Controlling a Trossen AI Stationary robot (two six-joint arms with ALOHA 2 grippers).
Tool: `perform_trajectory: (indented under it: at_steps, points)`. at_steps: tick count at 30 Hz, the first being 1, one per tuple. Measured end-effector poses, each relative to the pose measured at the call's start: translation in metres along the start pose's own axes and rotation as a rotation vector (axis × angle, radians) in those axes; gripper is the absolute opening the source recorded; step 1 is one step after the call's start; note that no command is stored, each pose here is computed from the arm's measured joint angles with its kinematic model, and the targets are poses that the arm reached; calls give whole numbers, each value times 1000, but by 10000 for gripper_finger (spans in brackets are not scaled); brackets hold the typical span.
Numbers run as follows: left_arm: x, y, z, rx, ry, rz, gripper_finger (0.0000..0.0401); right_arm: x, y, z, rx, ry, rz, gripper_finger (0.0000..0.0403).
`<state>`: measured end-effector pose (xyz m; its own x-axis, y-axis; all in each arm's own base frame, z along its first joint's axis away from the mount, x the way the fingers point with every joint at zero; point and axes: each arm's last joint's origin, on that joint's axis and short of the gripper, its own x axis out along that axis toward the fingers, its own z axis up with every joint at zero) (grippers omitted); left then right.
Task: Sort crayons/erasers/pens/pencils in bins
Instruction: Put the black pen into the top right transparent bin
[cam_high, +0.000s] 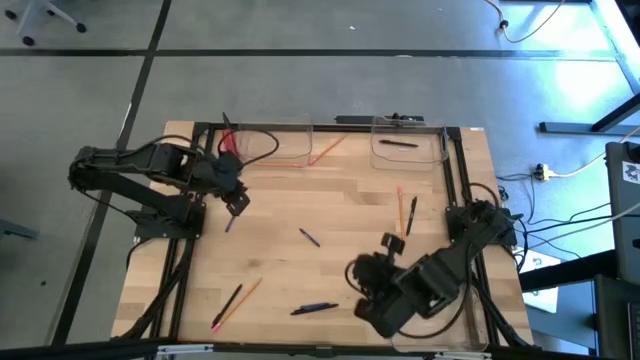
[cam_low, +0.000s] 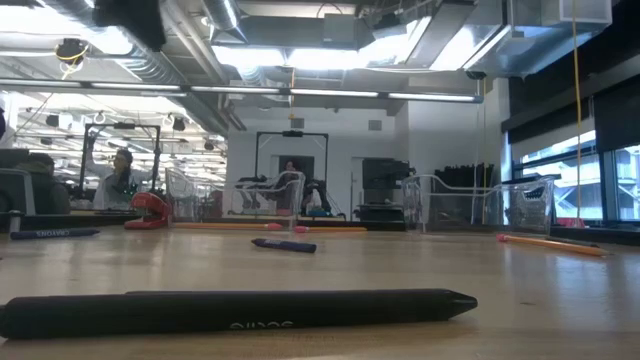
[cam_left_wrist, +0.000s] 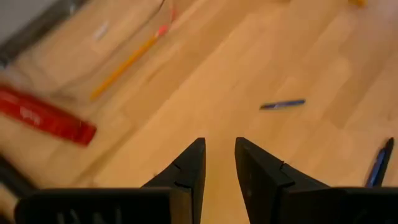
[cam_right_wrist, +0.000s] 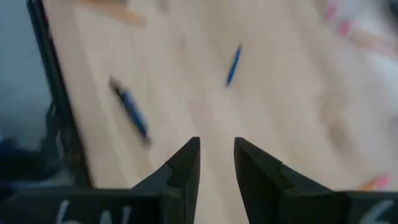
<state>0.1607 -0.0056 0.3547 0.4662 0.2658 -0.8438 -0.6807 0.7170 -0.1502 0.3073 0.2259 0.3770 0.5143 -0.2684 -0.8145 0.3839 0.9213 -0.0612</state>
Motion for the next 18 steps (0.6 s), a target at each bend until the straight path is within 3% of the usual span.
perform_trajectory:
  at_steps: [4,9,18]
  points:
    - [0,0,-4,-62,98,-44,80,-9,-20,22,-29,-107,-24,100]
    - [0,-5,-14,-97,192,-92,80,-18,-58,43,-22,-135,-67,100]
    - [23,-16,-61,-185,509,-75,80,-36,-122,77,-10,-221,-80,100]
